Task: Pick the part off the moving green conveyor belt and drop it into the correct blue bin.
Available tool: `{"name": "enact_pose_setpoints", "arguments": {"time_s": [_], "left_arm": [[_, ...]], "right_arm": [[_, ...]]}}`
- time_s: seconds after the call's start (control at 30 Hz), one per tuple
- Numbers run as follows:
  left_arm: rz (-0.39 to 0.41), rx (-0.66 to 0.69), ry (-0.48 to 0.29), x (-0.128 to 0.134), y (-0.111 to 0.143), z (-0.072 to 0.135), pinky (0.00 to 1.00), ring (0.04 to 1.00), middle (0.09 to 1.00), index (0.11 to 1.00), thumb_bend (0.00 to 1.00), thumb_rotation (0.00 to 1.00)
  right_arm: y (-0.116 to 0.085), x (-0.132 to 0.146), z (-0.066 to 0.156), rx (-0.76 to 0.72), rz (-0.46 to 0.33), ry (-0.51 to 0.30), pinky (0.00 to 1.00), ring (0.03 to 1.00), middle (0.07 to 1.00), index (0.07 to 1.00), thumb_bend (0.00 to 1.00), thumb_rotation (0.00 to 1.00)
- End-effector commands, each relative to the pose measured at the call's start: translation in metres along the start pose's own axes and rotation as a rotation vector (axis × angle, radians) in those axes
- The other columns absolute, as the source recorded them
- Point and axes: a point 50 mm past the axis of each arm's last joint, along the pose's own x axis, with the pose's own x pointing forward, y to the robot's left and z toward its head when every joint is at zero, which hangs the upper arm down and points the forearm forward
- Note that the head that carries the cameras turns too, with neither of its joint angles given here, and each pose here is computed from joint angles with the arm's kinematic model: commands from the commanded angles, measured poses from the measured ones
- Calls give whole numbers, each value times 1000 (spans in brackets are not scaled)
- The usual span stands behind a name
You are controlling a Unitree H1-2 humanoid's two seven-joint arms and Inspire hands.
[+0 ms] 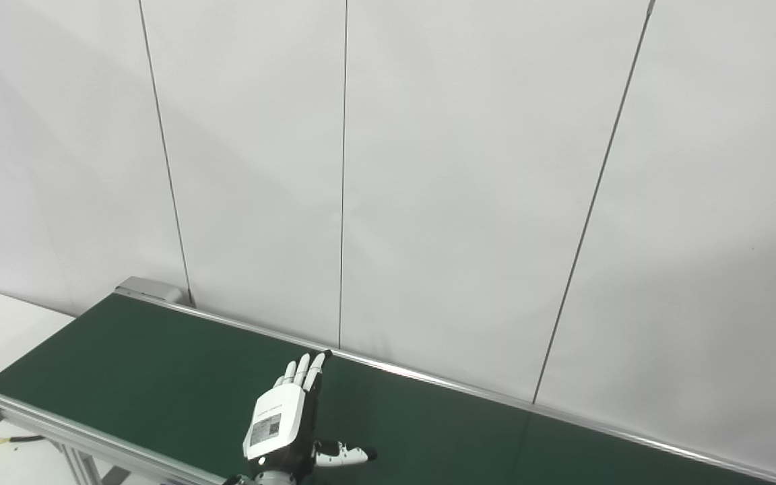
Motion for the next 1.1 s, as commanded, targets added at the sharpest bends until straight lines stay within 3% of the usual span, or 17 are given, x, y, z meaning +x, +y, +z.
{"name": "enact_pose_setpoints", "arguments": {"time_s": [0.0, 0.23, 0.7, 1.07], "left_arm": [[59, 19, -30, 15, 12, 11, 1000, 1000, 997, 949, 812, 317], [40, 31, 21, 17, 15, 1, 1000, 1000, 1000, 955, 807, 306], [-8, 65, 69, 29, 20, -12, 1000, 1000, 1000, 958, 840, 304], [-44, 70, 88, 34, 19, -9, 1000, 1000, 1000, 960, 835, 297]], "right_arm": [[-4, 4, 14, -5, -18, -77, 1000, 979, 986, 1000, 790, 51], [-4, 2, 20, -9, -21, -86, 1000, 984, 987, 1000, 794, 71], [-6, 0, 38, -29, -34, -114, 977, 967, 975, 1000, 825, 209], [-10, -5, 52, -38, -45, -119, 955, 954, 960, 1000, 820, 176]]}}
